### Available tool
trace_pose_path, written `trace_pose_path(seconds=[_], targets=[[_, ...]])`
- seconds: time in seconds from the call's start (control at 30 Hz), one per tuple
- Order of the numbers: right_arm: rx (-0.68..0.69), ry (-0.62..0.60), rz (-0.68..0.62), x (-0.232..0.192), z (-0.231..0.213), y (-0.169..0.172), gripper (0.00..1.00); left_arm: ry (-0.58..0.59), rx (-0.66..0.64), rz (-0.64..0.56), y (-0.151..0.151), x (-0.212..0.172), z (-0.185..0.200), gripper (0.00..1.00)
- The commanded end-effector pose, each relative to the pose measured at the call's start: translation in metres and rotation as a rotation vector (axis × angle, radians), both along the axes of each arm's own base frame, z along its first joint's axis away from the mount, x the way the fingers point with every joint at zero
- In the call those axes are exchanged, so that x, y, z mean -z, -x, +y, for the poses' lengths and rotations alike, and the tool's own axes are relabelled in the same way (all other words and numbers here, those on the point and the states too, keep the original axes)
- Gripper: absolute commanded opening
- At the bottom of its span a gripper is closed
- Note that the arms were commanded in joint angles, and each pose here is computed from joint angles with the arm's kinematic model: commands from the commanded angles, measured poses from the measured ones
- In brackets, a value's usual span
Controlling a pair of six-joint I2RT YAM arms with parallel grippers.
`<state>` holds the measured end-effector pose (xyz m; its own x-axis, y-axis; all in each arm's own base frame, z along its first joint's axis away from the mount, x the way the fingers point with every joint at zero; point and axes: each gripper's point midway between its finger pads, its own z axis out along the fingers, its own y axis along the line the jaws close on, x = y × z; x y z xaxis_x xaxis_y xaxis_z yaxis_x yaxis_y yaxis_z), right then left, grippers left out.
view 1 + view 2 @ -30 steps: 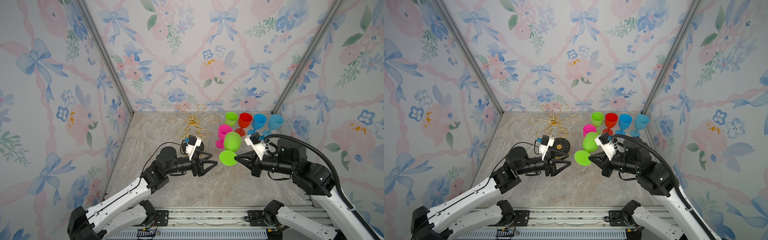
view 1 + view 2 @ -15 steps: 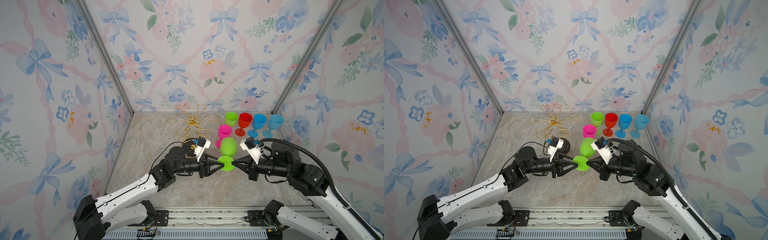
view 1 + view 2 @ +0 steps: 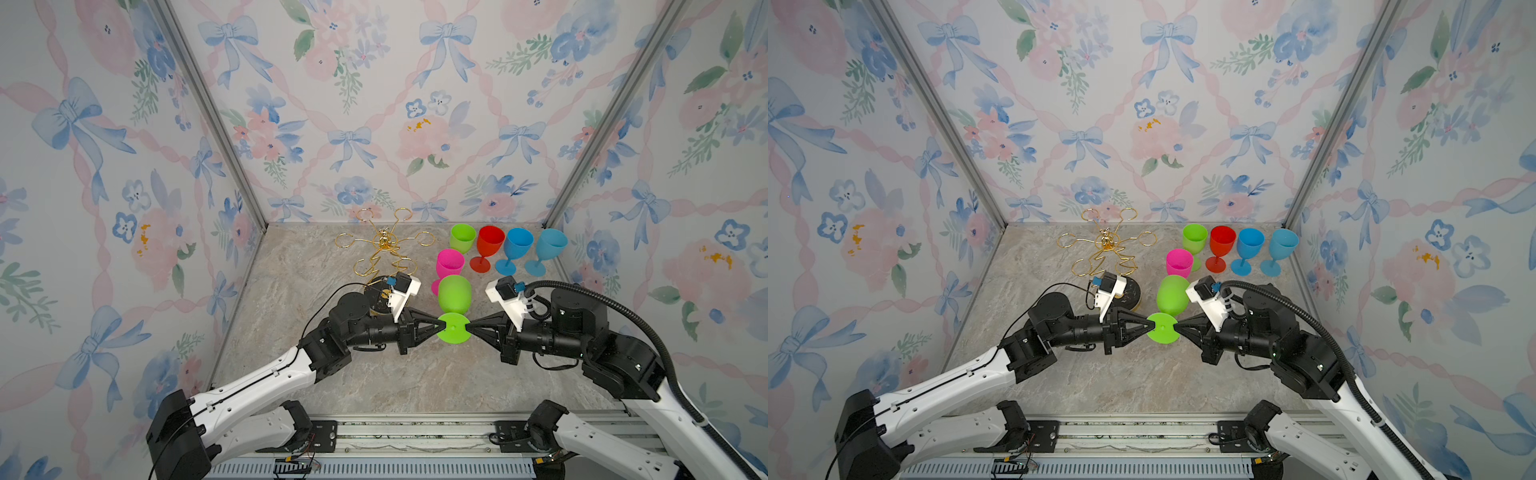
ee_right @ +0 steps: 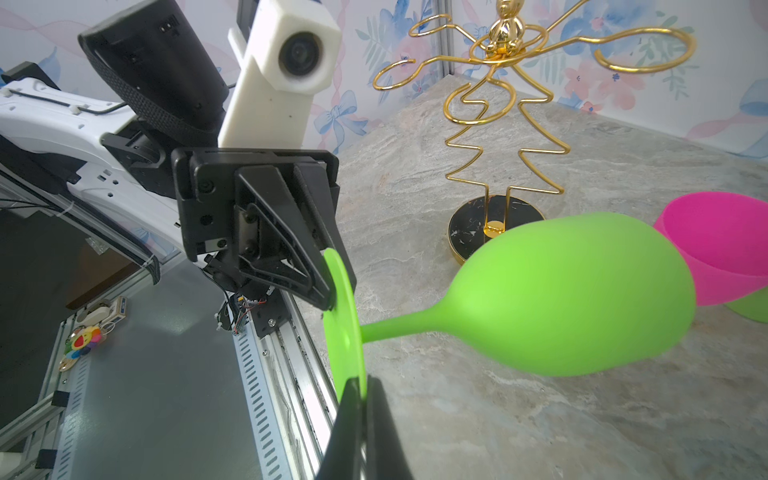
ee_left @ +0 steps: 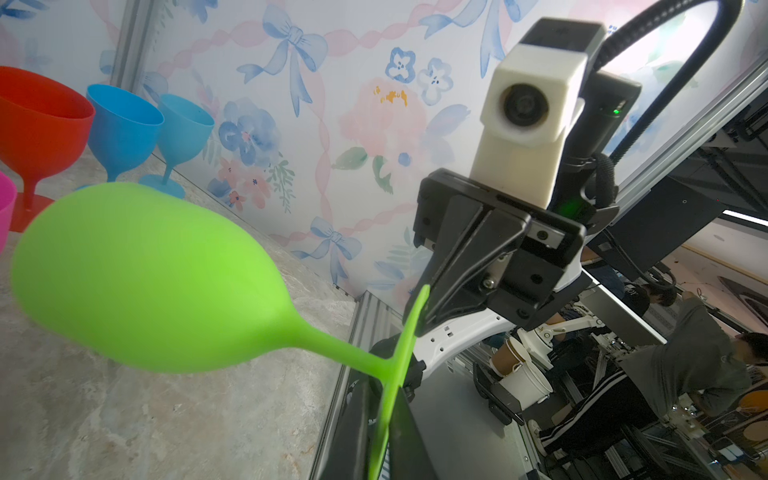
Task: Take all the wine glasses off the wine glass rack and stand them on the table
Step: 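Close the left gripper on the lime-green glass's foot held by the right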
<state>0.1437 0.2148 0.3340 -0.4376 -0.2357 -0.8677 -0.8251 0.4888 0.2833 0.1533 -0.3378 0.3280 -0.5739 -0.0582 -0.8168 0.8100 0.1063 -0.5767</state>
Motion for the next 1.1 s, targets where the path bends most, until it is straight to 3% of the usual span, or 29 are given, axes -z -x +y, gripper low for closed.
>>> trace_pose_path(seconds=[0.0,0.2,0.4,0.47,0.53,0.6,0.77,0.9,1.07], targets=[[0.044,0.004,-0.009,0.003,-0.003,-0.006,0.0,0.055,0.05,-0.043,0.009,-0.025,-0.002,0.1],[0.058,0.004,-0.005,0.003,-0.007,-0.004,0.05,0.048,0.072,-0.043,0.01,-0.023,-0.005,0.0],[0.062,0.017,0.009,0.006,-0.009,-0.003,0.09,0.041,0.096,-0.029,0.01,-0.021,-0.011,0.0],[0.065,0.021,0.011,0.006,-0.01,-0.003,0.18,0.041,0.096,-0.029,0.01,-0.02,-0.012,0.0],[0.065,0.02,0.014,0.005,-0.011,-0.001,0.43,0.038,0.096,-0.032,0.009,-0.019,-0.013,0.0],[0.069,0.015,0.014,0.001,-0.012,0.0,0.55,0.031,0.097,-0.031,0.009,-0.016,-0.013,0.0],[0.085,0.007,0.006,-0.013,-0.017,0.002,0.6,0.0,0.115,-0.029,0.011,0.001,-0.014,0.0],[0.178,0.012,-0.012,-0.02,-0.029,-0.007,0.7,-0.029,0.138,-0.04,0.015,0.011,-0.016,0.0],[0.245,0.018,-0.001,-0.023,-0.036,-0.015,0.76,-0.179,0.146,-0.144,0.02,0.027,-0.024,0.0]])
